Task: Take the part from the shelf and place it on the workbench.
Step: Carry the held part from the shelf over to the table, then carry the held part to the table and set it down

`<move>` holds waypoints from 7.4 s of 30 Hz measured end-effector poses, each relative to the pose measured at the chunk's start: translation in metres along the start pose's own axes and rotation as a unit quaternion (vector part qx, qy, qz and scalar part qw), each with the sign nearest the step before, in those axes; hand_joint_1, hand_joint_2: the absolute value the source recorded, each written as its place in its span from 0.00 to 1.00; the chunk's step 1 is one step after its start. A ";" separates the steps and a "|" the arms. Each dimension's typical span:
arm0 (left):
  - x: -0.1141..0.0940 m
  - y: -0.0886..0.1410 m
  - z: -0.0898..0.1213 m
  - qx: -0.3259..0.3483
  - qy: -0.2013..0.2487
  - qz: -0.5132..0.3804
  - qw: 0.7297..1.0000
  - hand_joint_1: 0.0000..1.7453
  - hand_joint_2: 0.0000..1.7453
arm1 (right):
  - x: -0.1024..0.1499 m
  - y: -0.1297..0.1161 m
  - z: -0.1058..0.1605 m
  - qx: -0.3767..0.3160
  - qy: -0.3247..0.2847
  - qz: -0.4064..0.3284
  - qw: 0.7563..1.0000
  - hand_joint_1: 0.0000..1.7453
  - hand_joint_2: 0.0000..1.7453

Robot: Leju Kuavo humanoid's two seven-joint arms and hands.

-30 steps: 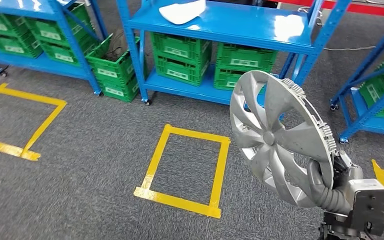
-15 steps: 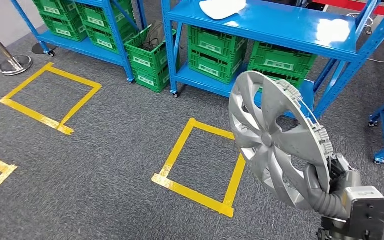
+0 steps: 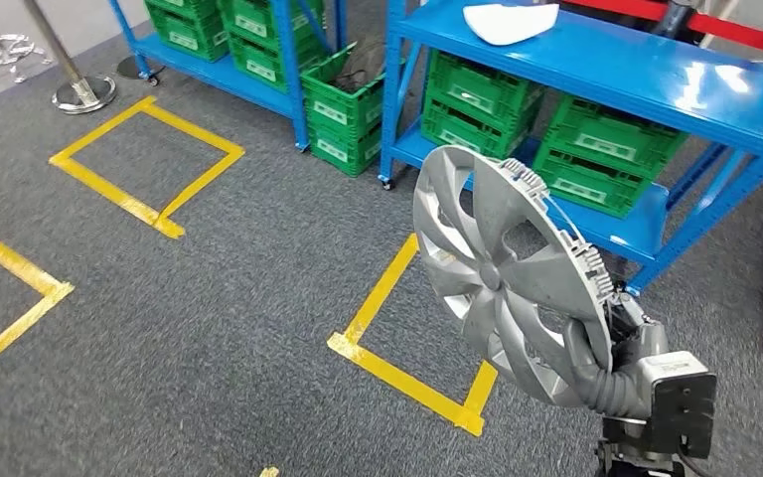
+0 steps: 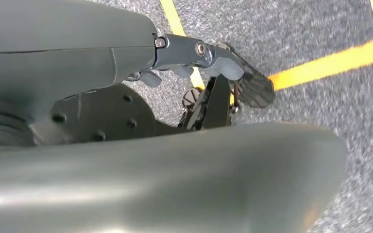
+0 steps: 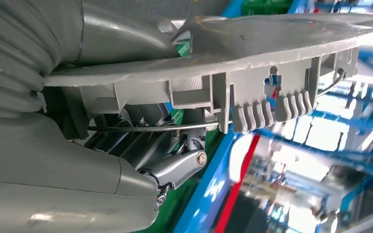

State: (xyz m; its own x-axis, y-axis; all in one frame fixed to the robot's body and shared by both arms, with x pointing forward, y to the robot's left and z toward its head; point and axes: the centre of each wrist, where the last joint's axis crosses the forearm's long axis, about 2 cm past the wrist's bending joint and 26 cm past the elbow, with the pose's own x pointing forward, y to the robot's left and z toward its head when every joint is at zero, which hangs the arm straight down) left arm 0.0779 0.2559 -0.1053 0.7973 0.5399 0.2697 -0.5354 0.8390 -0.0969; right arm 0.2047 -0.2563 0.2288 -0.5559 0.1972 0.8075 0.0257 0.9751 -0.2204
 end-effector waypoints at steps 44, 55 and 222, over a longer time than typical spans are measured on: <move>0.008 0.022 -0.002 0.008 0.010 -0.040 0.999 0.00 0.00 | 0.000 -0.002 -0.039 -0.031 -0.004 0.005 1.000 1.00 1.00; 0.012 0.033 -0.003 0.024 0.014 -0.034 0.999 0.00 0.00 | 0.002 -0.001 -0.043 -0.029 -0.001 0.008 1.000 1.00 1.00; 0.012 0.035 -0.003 -0.003 0.067 -0.114 0.991 0.00 0.00 | -0.041 0.254 -0.175 0.404 0.081 0.409 0.814 1.00 1.00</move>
State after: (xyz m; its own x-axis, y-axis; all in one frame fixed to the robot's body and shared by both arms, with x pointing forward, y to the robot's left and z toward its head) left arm 0.0690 0.2922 -0.1082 0.9277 0.3397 0.1548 -0.3354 0.9405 -0.0540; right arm 0.3789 0.0014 0.2355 -0.5089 0.8217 0.2567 -0.2595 0.1380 -0.9558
